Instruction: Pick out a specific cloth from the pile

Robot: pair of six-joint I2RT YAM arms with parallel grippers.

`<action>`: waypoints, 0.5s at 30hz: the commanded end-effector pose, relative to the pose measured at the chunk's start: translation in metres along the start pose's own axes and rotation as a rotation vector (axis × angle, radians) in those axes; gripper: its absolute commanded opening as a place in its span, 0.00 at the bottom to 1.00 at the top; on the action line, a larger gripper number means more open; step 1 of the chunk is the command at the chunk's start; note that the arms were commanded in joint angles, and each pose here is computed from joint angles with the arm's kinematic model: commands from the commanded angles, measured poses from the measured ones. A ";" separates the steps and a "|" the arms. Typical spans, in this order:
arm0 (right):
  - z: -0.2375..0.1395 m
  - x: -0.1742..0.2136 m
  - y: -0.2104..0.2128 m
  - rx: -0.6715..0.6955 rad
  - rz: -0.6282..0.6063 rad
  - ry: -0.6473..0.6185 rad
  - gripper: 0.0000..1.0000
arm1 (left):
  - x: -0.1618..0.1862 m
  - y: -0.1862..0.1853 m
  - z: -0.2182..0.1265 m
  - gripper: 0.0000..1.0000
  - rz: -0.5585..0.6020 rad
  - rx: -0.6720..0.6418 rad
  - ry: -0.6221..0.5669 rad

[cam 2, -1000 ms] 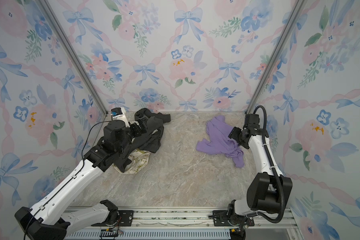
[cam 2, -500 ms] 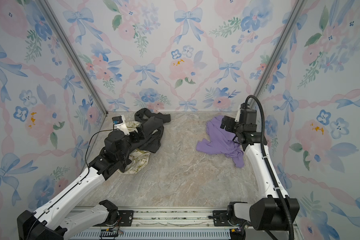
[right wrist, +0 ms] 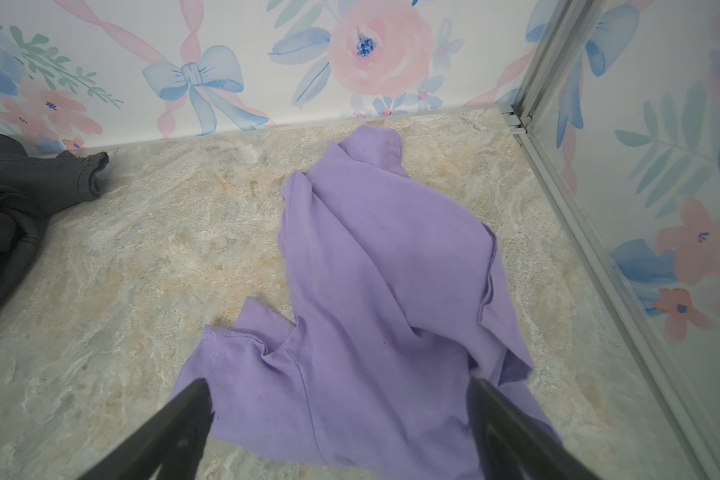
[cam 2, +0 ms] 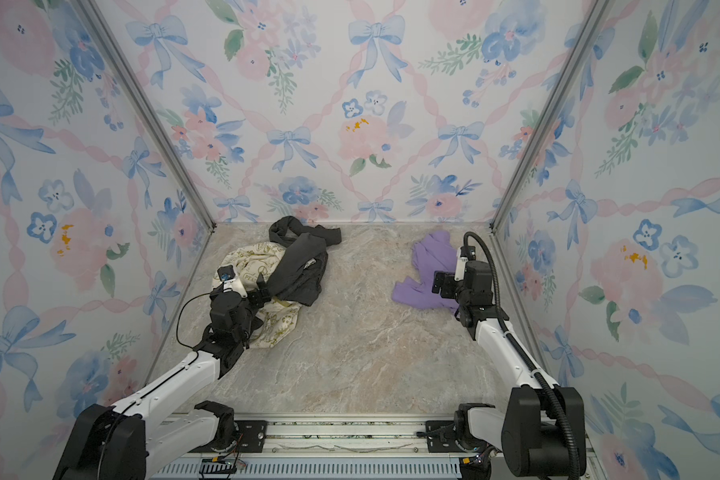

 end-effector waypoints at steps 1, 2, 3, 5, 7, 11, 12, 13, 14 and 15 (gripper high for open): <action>0.010 -0.014 -0.007 0.036 -0.024 -0.137 0.97 | 0.003 0.005 0.004 0.98 -0.004 0.027 -0.060; 0.015 -0.008 -0.008 0.036 -0.027 -0.126 0.97 | 0.009 0.007 0.004 0.98 0.006 0.036 -0.059; 0.020 -0.004 -0.007 0.034 -0.032 -0.119 0.97 | 0.015 0.009 0.004 0.98 0.006 0.033 -0.058; 0.027 0.004 -0.007 0.033 -0.046 -0.117 0.97 | 0.022 0.015 0.005 0.98 -0.014 0.023 -0.064; 0.034 0.012 -0.007 0.036 -0.055 -0.110 0.97 | 0.025 0.019 0.007 0.98 -0.014 0.008 -0.062; 0.043 0.011 -0.012 0.047 -0.041 -0.108 0.97 | 0.034 0.024 0.014 0.98 -0.020 0.002 -0.044; 0.044 0.009 -0.012 0.047 -0.043 -0.128 0.97 | 0.037 0.024 0.017 0.98 -0.012 0.000 -0.035; 0.045 0.008 -0.011 0.044 -0.050 -0.134 0.97 | 0.038 0.025 0.018 0.98 -0.009 -0.003 -0.032; 0.047 0.006 -0.012 0.046 -0.054 -0.141 0.97 | 0.041 0.026 0.020 0.98 -0.008 -0.003 -0.026; 0.049 0.006 -0.013 0.052 -0.052 -0.139 0.97 | 0.043 0.026 0.021 0.98 -0.006 -0.004 -0.023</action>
Point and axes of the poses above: each gripper's point midway between its finger pads, its own z axis out along the fingers, its own y axis along the line the jaws close on, x = y × z, the point moved 7 cm from there along -z, back along the fingers, and after that the axes turned 9 degrees about -z, right-handed, at the moved point
